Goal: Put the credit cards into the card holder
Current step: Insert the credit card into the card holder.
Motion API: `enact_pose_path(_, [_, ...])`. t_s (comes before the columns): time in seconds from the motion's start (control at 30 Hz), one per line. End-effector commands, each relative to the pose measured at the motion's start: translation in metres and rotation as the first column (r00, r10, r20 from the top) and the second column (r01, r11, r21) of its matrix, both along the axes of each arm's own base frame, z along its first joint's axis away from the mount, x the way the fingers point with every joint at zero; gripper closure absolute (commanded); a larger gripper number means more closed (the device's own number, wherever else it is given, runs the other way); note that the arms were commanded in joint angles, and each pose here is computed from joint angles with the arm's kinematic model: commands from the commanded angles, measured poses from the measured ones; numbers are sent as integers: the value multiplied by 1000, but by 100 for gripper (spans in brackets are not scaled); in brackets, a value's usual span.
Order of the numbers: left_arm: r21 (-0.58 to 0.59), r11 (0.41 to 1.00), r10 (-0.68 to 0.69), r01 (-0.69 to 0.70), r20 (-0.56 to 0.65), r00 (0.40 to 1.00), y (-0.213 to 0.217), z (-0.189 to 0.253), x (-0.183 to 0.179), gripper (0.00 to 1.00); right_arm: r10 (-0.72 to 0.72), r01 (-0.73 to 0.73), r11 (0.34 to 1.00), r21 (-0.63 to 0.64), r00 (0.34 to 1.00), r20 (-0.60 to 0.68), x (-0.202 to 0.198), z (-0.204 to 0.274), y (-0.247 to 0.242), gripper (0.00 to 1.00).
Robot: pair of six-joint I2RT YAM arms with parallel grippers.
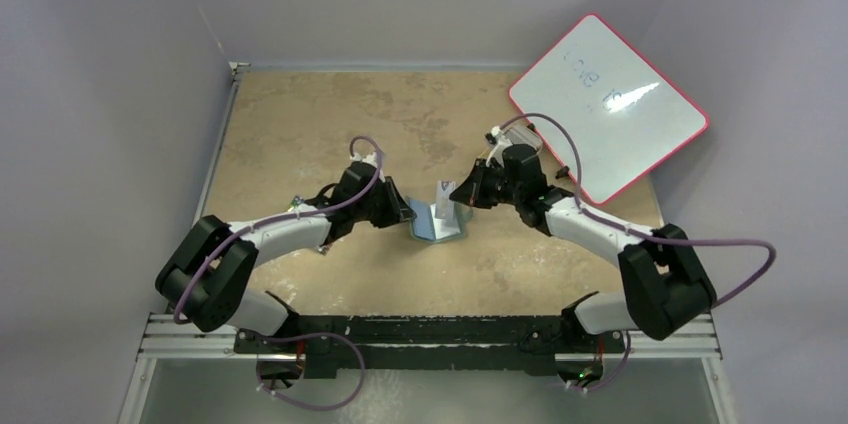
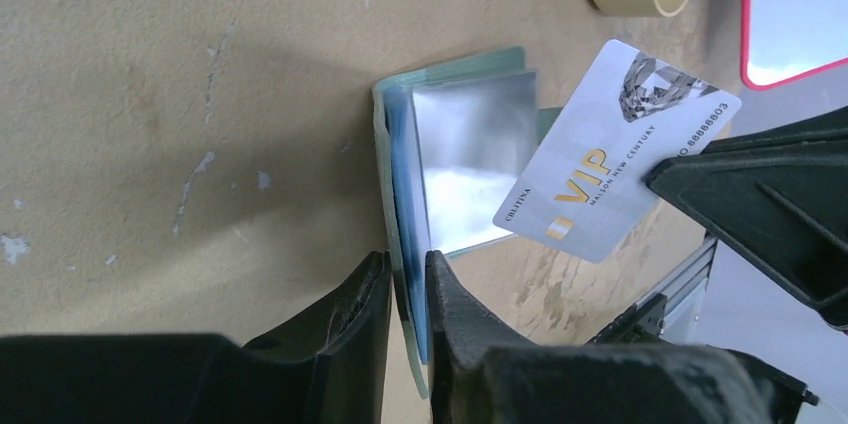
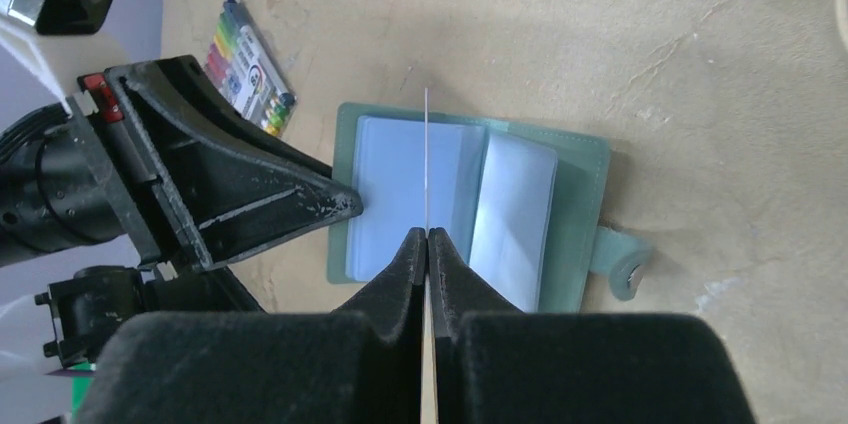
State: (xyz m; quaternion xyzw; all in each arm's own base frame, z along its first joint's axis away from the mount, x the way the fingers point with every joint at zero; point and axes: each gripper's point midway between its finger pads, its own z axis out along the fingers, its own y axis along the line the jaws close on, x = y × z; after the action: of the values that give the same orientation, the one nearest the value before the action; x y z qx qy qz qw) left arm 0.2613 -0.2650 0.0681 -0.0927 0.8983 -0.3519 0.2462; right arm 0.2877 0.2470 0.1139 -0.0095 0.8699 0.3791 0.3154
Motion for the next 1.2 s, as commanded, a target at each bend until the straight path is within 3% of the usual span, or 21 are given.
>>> enact_pose_path(0.0, [44,999,3,-4,21,1000,3,1,6,81,10,-10,994,112,1000,8,7,7,17,100])
enact_pose_path(0.27, [128,991,39,-40,9,999,16,-13,8,83,45,-41,997,63,997,-67,5,-30,20,100])
enact_pose_path(0.5, [149,987,54,-55,7,998,21,-19,8,75,65,-59,997,50,990,-123,-1,-56,20,100])
enact_pose_path(1.17, [100,991,90,-92,25,996,28,-3,-2,66,56,-56,998,5,992,-117,-3,-65,9,100])
